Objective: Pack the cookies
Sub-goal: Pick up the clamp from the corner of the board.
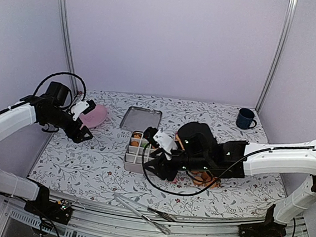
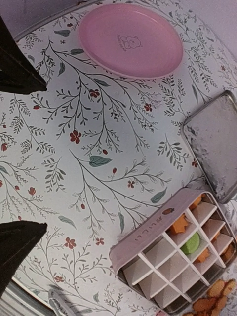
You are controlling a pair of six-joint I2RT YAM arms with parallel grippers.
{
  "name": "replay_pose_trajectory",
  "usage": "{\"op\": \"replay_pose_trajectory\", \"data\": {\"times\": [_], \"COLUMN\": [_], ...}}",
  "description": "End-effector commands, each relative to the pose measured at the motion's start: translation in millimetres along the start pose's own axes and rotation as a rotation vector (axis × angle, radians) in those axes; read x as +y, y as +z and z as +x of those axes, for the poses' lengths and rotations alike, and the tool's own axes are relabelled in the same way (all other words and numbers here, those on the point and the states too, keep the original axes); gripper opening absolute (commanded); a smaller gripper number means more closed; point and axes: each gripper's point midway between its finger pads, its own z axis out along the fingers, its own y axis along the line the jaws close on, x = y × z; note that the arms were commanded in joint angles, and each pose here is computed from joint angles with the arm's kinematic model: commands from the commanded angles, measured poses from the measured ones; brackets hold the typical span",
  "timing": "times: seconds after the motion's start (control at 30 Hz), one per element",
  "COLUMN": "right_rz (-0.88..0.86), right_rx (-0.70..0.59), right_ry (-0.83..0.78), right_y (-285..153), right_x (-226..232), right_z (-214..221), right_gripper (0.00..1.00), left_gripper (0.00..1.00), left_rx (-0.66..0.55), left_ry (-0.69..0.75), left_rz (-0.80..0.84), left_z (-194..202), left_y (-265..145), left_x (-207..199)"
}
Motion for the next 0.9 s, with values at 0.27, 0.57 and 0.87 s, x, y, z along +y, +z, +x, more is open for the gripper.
{"op": "replay_pose_trajectory", "data": {"times": [0.27, 0.57, 0.87], "right_rz": [-0.322, -0.296, -0.235], "right_rx": [0.488, 0.598, 0.666], "right_ry": [-0.090, -0.122, -0.161], "right_y": [29, 31, 40], "right_x": [84, 77, 68], "right_z": [129, 163, 185], "right_gripper": [0.48, 0.39, 0.26], "left_gripper": [0.89, 0.89, 0.89], "left_rx": [-0.007, -0.006, -0.003], "left_ry": [0.033, 0.033, 0.032], "left_rz": [0.013, 0.015, 0.020], "left_z": [4, 4, 5], "left_y": [-2, -3, -2], "left_x": [-8, -8, -10]}}
